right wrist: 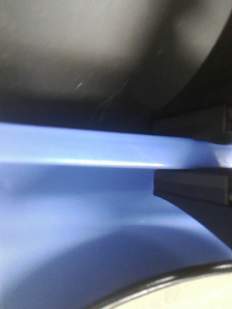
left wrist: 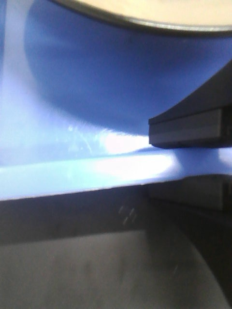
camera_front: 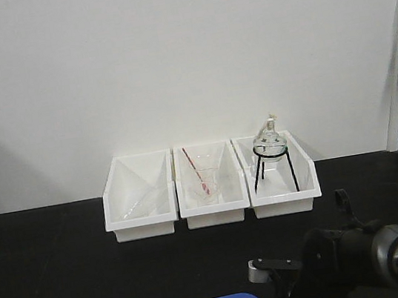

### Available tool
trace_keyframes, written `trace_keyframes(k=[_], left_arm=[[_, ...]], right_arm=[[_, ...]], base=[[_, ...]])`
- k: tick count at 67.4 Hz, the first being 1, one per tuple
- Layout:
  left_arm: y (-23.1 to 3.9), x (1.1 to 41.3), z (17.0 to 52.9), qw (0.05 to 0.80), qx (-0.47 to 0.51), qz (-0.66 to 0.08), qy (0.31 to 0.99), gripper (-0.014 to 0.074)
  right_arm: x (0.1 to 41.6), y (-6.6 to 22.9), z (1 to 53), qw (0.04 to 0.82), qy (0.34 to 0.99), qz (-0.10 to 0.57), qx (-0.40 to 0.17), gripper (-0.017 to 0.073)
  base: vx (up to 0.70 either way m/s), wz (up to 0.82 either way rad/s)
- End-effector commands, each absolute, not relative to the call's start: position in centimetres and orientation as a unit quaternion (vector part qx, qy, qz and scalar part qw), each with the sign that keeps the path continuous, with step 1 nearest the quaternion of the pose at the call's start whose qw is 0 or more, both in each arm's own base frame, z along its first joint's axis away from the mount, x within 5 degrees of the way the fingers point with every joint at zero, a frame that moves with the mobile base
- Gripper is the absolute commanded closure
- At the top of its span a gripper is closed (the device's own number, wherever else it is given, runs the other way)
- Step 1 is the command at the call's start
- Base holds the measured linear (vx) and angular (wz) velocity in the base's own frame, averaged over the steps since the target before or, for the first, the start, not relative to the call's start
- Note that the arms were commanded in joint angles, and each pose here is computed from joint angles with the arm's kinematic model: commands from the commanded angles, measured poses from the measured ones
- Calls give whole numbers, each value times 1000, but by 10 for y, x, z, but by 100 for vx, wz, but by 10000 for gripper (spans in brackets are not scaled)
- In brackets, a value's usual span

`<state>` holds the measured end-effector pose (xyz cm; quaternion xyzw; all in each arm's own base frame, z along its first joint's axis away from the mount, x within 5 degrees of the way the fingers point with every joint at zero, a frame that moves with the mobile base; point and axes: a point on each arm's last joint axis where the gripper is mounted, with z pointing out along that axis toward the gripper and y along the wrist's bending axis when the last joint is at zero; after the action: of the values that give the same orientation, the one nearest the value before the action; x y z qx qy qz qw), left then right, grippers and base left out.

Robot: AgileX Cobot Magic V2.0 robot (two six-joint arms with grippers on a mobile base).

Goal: Place disk in tray to left cabinet
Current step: 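Grip opposite edges of the blue tray with both grippers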

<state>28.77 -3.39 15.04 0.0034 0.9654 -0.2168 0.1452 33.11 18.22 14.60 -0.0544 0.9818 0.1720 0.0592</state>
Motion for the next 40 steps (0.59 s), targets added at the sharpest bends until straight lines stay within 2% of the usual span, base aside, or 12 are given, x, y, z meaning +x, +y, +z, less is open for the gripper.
trace_keyframes(k=[1,12,30,40], left_arm=[[-57,289,183,115,-5,-324,939,598],[-62,300,206,92,-30,-357,929,595],[-63,309,234,57,-47,-364,928,594],[-65,316,255,51,-58,-380,922,594]], right_arm=[[331,191,188,101,967,231,-33,569],[328,183,205,100,965,242,-28,567],[333,155,232,83,958,276,17,563],[340,147,257,72,952,296,12,564]], base=[[0,0],[0,0],[0,0],[0,0]])
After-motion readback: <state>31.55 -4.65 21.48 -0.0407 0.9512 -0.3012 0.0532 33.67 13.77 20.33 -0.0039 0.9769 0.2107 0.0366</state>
